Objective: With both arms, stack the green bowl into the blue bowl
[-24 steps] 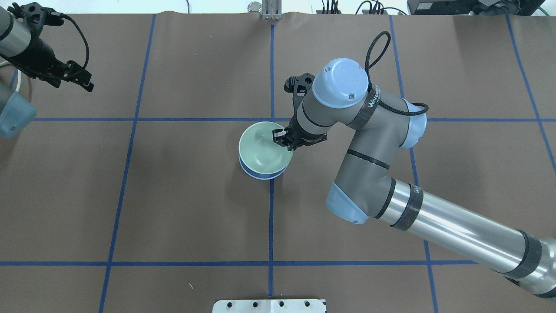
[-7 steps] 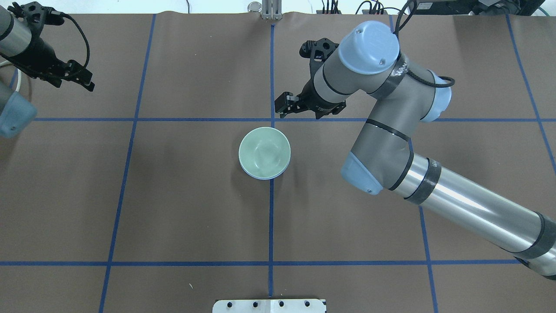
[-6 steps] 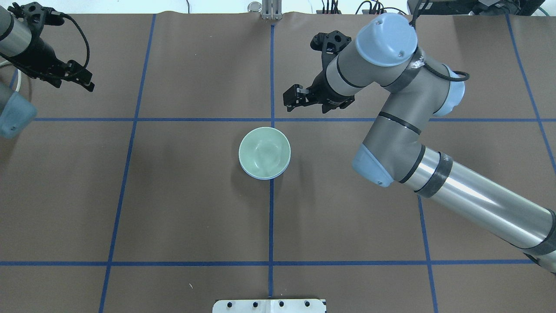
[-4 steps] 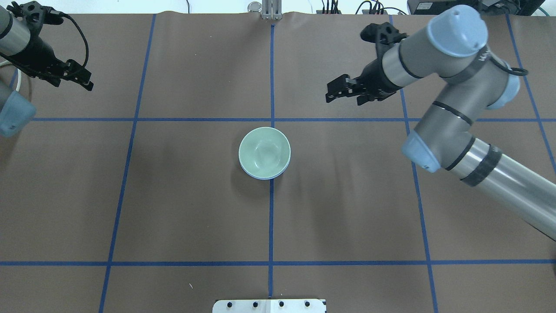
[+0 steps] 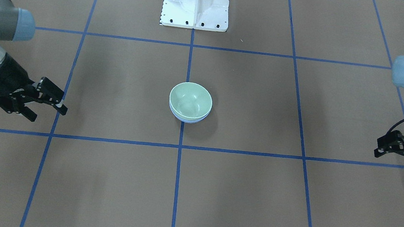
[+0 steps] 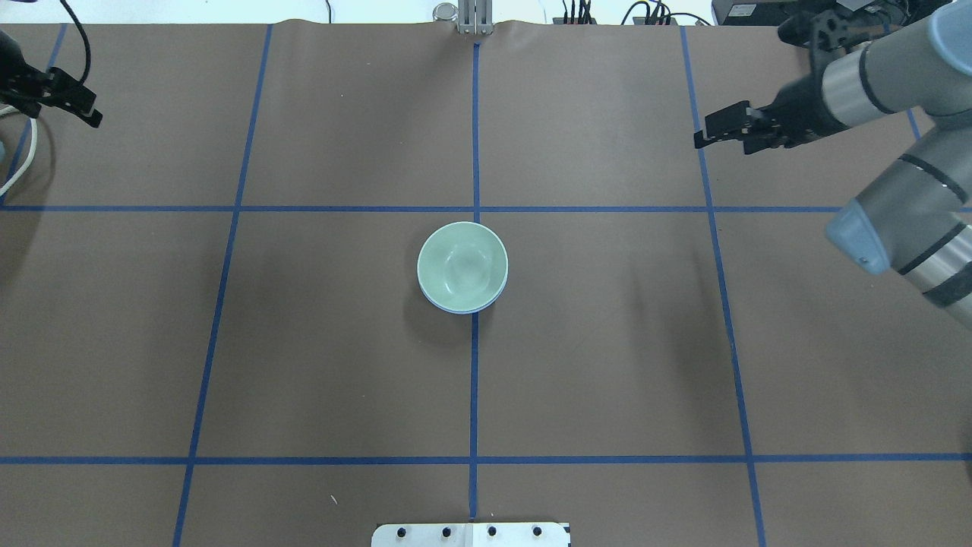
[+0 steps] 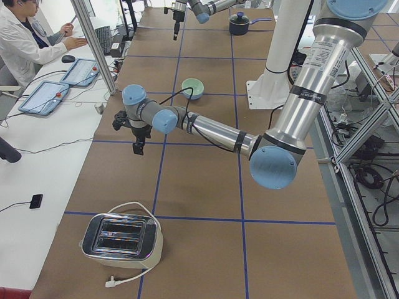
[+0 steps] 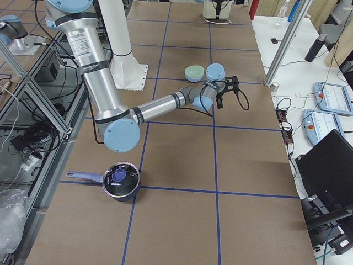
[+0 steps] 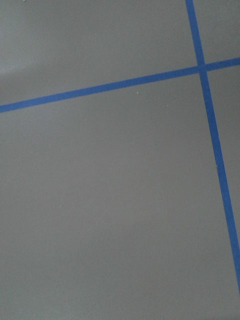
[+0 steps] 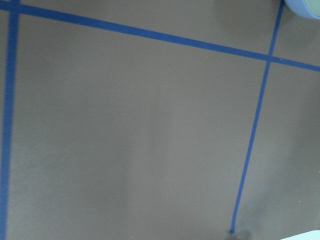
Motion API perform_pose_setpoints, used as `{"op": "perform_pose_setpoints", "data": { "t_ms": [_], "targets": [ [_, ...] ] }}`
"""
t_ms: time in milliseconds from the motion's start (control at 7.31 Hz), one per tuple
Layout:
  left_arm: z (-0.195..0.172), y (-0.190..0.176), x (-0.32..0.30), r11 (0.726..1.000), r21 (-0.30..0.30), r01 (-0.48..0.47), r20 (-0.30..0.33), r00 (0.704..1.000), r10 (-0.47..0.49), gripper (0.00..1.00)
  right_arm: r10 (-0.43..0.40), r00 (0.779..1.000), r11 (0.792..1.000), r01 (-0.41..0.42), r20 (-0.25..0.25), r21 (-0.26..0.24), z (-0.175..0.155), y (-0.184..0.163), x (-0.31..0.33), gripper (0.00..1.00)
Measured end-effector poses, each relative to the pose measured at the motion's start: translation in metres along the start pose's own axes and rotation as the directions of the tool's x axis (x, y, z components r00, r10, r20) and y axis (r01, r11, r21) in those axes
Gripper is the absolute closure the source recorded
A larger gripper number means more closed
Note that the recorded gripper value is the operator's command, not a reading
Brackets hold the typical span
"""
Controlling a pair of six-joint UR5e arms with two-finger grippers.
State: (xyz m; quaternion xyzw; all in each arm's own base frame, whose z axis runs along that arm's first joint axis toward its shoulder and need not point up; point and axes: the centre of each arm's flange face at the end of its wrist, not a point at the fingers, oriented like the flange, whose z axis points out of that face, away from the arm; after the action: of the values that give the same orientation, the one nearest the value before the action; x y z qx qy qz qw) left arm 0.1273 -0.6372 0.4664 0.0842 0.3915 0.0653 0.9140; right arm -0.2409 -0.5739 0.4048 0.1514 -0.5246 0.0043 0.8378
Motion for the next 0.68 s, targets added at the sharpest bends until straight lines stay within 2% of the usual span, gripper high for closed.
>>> {"op": "perform_pose_setpoints", "data": {
  "t_ms": [137,274,410,547,684],
  "targets": [
    [-0.015,0.005,-0.035,1.000,-0.017,-0.012,0.025,1.000,0.012,0.02,-0.060,0.996,0.998,0.060,-0.059,-0.002,-0.019,-0.004,0.043,0.00],
    [-0.024,0.020,-0.074,0.999,-0.033,-0.008,0.044,0.999,0.009,0.02,-0.048,0.991,0.999,0.047,-0.123,-0.013,-0.047,-0.010,0.081,0.00],
    [-0.029,0.038,-0.108,0.999,-0.043,0.012,0.056,0.998,-0.009,0.01,0.003,0.984,1.000,-0.008,-0.177,-0.027,-0.073,-0.006,0.117,0.00],
    [-0.031,0.056,-0.135,0.998,-0.056,0.031,0.059,0.998,-0.028,0.01,0.023,0.972,0.998,-0.036,-0.233,-0.056,-0.095,0.016,0.159,0.00],
    [-0.033,0.072,-0.155,0.995,-0.084,0.059,0.044,0.997,-0.056,0.01,-0.005,0.958,0.994,-0.026,-0.285,-0.103,-0.114,0.041,0.205,0.00]
  ]
}}
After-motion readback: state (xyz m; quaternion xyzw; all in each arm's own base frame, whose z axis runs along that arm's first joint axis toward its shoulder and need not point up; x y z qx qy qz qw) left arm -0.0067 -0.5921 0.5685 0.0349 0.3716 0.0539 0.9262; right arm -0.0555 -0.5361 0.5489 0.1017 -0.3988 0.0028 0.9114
